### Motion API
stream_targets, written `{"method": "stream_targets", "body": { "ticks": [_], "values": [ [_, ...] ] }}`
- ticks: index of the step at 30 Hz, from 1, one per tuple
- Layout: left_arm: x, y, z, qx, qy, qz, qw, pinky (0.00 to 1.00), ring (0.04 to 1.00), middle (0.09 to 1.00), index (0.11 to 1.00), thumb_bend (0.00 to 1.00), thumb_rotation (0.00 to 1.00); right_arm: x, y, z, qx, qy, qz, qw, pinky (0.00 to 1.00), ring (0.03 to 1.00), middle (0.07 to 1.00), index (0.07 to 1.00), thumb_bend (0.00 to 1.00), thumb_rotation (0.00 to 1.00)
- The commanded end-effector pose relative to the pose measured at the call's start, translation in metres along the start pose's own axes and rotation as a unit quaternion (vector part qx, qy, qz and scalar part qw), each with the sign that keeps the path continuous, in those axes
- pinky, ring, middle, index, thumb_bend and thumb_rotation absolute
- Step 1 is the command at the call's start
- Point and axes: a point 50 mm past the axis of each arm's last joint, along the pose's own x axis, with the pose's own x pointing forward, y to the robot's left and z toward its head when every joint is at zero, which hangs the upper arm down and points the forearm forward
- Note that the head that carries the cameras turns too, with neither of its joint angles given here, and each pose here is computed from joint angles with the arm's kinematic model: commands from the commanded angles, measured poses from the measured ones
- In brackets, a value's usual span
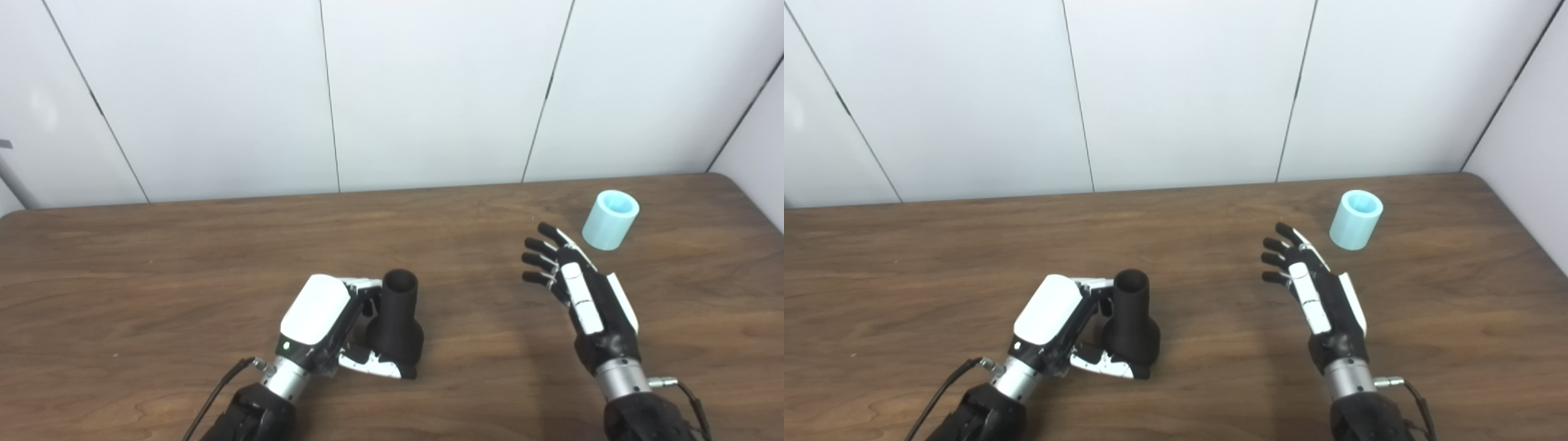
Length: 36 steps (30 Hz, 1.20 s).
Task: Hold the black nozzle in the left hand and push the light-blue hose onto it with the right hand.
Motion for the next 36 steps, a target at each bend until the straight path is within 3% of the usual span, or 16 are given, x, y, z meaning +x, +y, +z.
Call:
{"method": "stream_targets", "body": {
  "ticks": [1,9,16,23,28,33,36],
  "values": [
    [-0.065,-0.054,-0.020,-0.020,0.064,-0.070,0.995,0.36,0.431,0.441,0.499,0.48,0.00,0.005,-0.006,0.023,-0.002,-0.046,0.001,0.999,0.69,0.792,0.820,0.866,0.61,0.89],
    [-0.070,-0.061,-0.028,-0.011,0.070,-0.075,0.995,0.35,0.448,0.444,0.498,0.48,0.00,0.004,-0.009,0.036,0.011,-0.052,0.002,0.999,0.70,0.805,0.834,0.882,0.62,0.91],
    [-0.076,-0.065,-0.033,-0.007,0.075,-0.087,0.993,0.37,0.474,0.480,0.485,0.48,0.00,0.004,-0.006,0.043,0.010,-0.061,0.007,0.998,0.69,0.808,0.837,0.881,0.60,0.99],
    [-0.079,-0.068,-0.034,-0.009,0.085,-0.113,0.990,0.37,0.472,0.492,0.486,0.48,0.00,0.009,-0.013,0.056,-0.006,-0.077,0.006,0.997,0.74,0.803,0.825,0.872,0.61,1.00],
    [-0.080,-0.072,-0.034,-0.016,0.095,-0.124,0.988,0.37,0.469,0.480,0.487,0.48,0.00,0.020,-0.026,0.079,-0.033,-0.112,0.011,0.993,0.74,0.801,0.829,0.877,0.61,1.00],
    [-0.083,-0.074,-0.035,-0.017,0.097,-0.127,0.987,0.38,0.477,0.456,0.485,0.48,0.00,0.040,-0.042,0.114,-0.082,-0.147,0.015,0.986,0.68,0.788,0.820,0.883,0.59,0.94],
    [-0.083,-0.074,-0.035,-0.018,0.099,-0.128,0.987,0.36,0.467,0.450,0.490,0.48,0.00,0.052,-0.049,0.133,-0.115,-0.161,0.017,0.980,0.65,0.766,0.805,0.873,0.58,0.84]
  ]
}}
